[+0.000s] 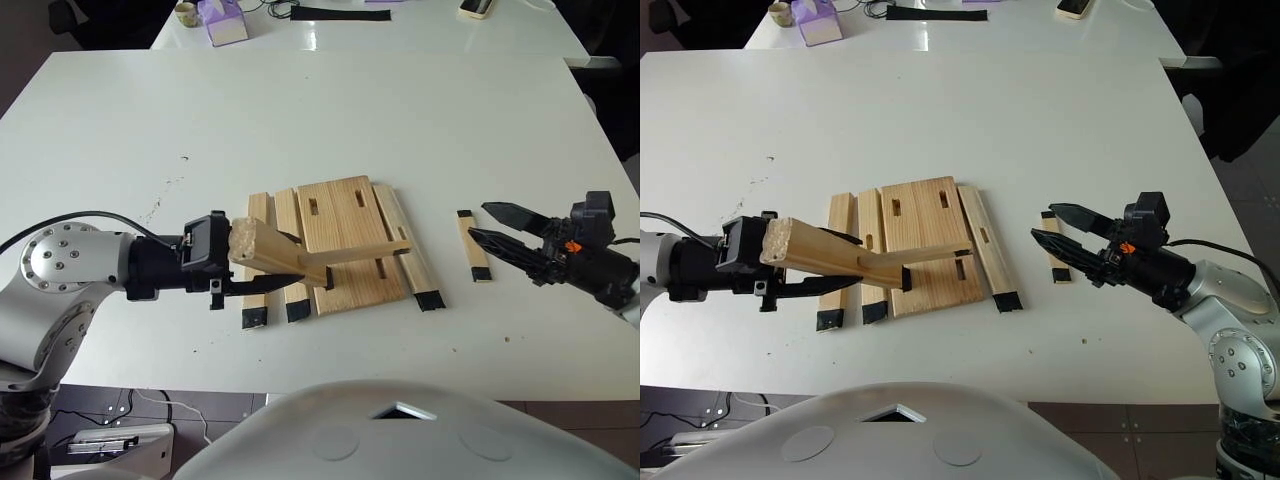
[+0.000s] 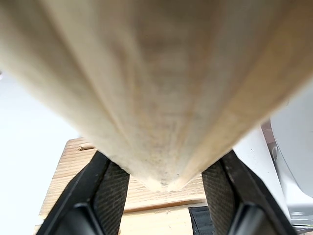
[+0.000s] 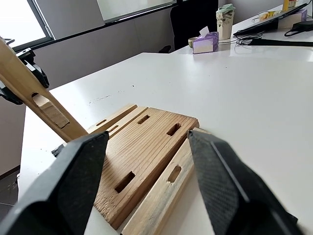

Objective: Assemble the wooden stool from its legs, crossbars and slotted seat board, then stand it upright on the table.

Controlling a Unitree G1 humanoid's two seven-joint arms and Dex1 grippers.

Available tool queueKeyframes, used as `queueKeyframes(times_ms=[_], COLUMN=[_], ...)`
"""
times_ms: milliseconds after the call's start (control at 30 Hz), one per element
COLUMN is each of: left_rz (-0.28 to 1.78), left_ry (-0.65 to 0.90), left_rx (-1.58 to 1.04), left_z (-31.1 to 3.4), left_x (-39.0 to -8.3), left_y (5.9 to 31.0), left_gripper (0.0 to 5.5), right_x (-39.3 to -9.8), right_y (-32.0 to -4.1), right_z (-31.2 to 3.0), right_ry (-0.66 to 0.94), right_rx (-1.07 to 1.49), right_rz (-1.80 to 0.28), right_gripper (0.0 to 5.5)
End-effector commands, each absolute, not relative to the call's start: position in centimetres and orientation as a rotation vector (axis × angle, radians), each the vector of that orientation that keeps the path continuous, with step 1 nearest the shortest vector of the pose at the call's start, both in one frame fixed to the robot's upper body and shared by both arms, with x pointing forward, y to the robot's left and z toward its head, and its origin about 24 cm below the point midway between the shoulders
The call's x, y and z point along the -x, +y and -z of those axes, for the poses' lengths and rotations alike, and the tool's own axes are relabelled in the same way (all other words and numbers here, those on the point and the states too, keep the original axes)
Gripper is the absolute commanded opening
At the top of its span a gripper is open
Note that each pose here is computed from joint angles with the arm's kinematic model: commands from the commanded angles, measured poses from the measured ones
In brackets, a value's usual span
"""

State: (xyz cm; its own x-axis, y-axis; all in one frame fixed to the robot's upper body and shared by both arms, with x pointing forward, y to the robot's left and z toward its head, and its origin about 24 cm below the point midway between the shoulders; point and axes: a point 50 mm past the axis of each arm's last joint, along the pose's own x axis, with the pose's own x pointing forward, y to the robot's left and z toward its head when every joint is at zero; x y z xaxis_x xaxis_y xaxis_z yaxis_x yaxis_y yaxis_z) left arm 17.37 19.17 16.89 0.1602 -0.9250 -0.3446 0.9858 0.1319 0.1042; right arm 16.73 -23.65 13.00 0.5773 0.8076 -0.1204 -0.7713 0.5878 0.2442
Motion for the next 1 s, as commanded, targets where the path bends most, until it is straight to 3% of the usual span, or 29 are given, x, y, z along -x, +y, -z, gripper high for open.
queueKeyframes(times_ms=[33,533,1000], left_rz=[1.301,1.350,1.264], left_ry=[0.416,0.523,0.465], left_rx=[-0.341,-0.419,-0.278], left_z=[-15.5,-12.7,-15.5], left_x=[-17.9,-16.5,-18.7], left_y=[20.2,20.3,19.8], left_gripper=[2.06,2.06,2.06], right_x=[-16.8,-16.5,-16.1], right_y=[-23.8,-23.6,-23.4], right_z=[-13.3,-13.1,-12.8], right_ry=[0.209,0.202,0.198], right_rx=[-0.141,-0.132,-0.122], right_rz=[-0.906,-0.892,-0.870], right_gripper=[2.99,2.99,2.99])
